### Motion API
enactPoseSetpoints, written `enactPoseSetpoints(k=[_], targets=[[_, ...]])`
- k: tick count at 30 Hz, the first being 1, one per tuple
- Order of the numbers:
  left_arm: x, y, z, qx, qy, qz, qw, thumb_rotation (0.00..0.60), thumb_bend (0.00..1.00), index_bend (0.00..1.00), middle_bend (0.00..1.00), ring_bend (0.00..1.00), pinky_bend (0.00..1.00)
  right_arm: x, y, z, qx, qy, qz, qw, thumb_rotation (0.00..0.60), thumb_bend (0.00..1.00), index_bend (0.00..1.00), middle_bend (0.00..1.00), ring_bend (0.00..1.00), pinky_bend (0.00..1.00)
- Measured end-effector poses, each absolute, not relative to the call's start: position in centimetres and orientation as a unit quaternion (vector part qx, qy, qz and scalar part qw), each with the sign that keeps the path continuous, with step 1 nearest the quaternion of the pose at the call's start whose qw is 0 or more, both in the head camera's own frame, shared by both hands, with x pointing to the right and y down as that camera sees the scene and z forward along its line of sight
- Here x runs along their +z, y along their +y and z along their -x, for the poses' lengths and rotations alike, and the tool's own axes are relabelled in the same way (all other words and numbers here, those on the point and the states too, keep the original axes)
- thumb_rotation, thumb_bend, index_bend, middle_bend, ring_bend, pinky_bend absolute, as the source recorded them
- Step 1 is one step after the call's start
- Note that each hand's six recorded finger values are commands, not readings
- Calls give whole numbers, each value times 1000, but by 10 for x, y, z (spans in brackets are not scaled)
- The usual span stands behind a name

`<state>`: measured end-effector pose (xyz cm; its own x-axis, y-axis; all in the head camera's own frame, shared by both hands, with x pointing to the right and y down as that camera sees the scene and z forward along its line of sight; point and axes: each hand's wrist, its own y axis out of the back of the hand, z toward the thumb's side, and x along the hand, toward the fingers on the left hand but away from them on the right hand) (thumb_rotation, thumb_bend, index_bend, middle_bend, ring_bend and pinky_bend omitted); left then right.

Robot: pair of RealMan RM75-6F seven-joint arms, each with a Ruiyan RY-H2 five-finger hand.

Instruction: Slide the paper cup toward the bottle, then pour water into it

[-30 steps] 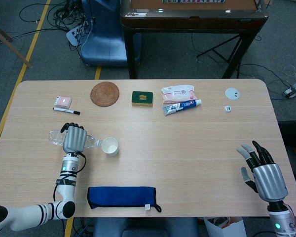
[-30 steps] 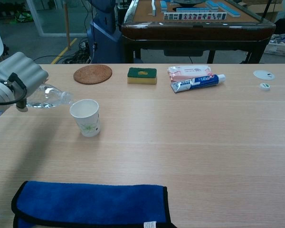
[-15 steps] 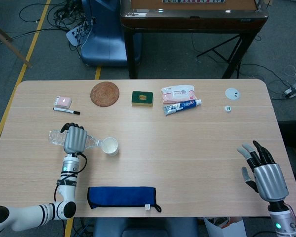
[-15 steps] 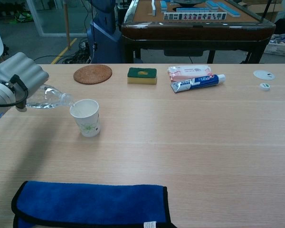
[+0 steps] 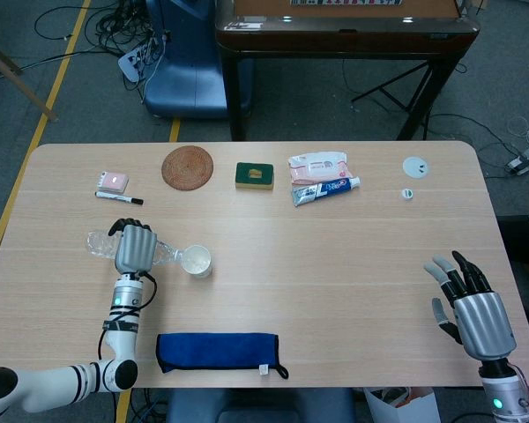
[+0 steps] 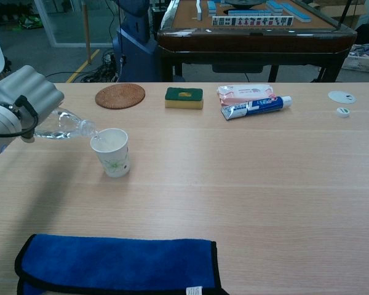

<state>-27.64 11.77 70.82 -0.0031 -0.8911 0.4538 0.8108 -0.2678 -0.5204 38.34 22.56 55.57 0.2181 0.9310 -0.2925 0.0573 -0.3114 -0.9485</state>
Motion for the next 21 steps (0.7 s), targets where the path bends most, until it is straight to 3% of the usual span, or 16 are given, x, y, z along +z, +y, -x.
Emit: enactPoseSetpoints(k=[21], targets=[[709, 118, 269, -705, 45, 359, 610, 600, 0, 563, 583, 426, 501, 554, 225, -385, 495, -388, 641, 440, 600, 520, 227, 180, 41, 191]])
